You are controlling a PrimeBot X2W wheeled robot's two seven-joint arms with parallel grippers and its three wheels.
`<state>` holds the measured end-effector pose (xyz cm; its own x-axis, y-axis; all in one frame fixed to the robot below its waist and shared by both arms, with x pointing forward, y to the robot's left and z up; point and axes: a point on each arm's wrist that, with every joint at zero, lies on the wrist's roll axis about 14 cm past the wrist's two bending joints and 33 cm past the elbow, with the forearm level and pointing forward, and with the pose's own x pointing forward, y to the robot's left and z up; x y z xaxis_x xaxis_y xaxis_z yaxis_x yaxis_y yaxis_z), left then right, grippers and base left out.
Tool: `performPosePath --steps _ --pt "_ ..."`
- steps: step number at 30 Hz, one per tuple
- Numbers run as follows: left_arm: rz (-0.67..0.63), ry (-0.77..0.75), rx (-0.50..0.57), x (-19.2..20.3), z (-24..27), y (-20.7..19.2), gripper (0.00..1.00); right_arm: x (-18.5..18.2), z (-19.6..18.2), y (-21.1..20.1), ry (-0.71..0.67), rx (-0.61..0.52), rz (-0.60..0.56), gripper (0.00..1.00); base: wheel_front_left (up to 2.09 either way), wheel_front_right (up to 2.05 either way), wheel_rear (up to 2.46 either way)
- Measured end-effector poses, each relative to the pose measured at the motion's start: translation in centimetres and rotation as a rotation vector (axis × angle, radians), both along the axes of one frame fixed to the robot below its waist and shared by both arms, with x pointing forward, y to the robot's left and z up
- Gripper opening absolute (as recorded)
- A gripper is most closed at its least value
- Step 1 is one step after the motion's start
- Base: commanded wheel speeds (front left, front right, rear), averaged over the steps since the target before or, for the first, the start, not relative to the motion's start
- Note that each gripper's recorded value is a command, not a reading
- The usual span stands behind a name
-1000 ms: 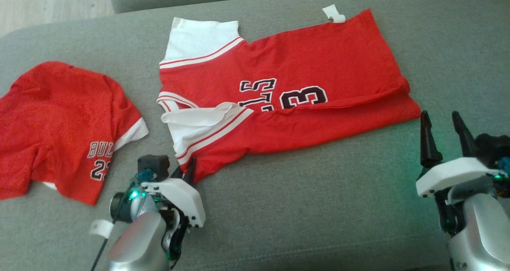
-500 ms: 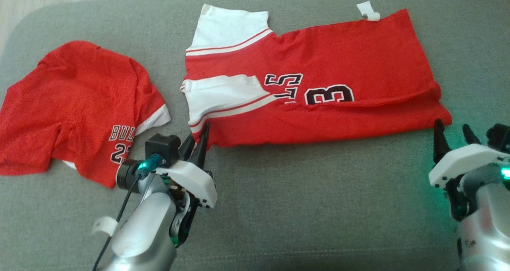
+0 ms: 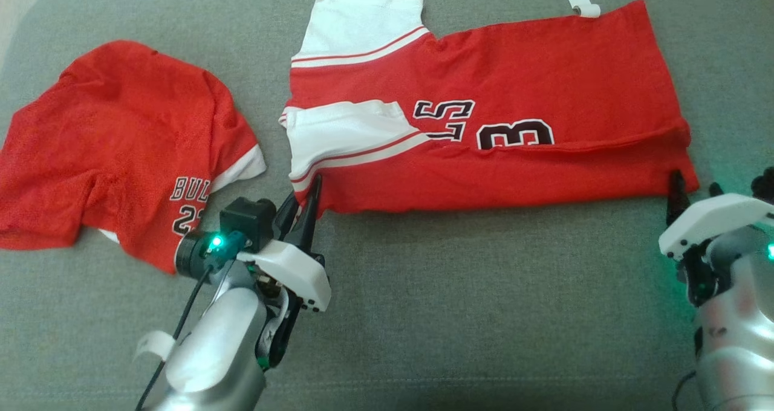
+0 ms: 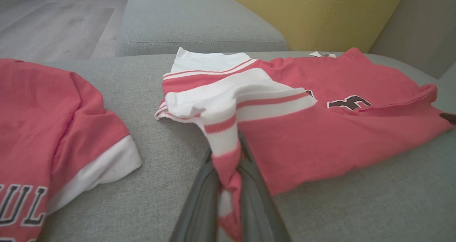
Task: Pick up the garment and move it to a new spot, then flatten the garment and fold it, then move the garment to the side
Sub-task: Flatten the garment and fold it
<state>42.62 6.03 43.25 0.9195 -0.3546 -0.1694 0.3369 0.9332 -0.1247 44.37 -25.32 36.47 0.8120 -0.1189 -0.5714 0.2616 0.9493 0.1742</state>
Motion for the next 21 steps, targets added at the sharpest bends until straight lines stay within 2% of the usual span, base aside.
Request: performPosePath --steps 5,6,7,8,9,21 --pt "0.002 0.001 0.002 0.0 -0.1 0.1 0.0 0.6 -0.2 0.6 0.017 0.013 0.012 1.0 0.0 0.0 0.0" --pt "0.002 0.001 0.003 0.0 -0.1 0.1 0.0 0.6 -0.3 0.8 0.022 0.015 0.016 0.66 0.0 0.0 0.0" --pt "0.001 0.0 0.003 0.0 -0.1 0.1 0.0 0.7 -0.3 0.9 0.031 0.017 0.023 0.05 0.0 0.0 0.0" --pt "0.001 0.0 0.004 0.0 -0.1 0.1 0.0 0.7 -0.3 1.1 0.033 0.016 0.029 0.05 0.0 0.0 0.0" --pt "0.001 -0.002 0.007 0.0 0.0 0.1 0.0 0.7 -0.3 1.1 0.035 0.016 0.032 0.0 0.0 0.0 0.0" --pt "-0.021 -0.017 0.03 -1.3 0.6 -0.3 0.0 -1.2 1.3 0.2 -0.023 0.051 -0.018 0.0 0.0 0.0 0.0"
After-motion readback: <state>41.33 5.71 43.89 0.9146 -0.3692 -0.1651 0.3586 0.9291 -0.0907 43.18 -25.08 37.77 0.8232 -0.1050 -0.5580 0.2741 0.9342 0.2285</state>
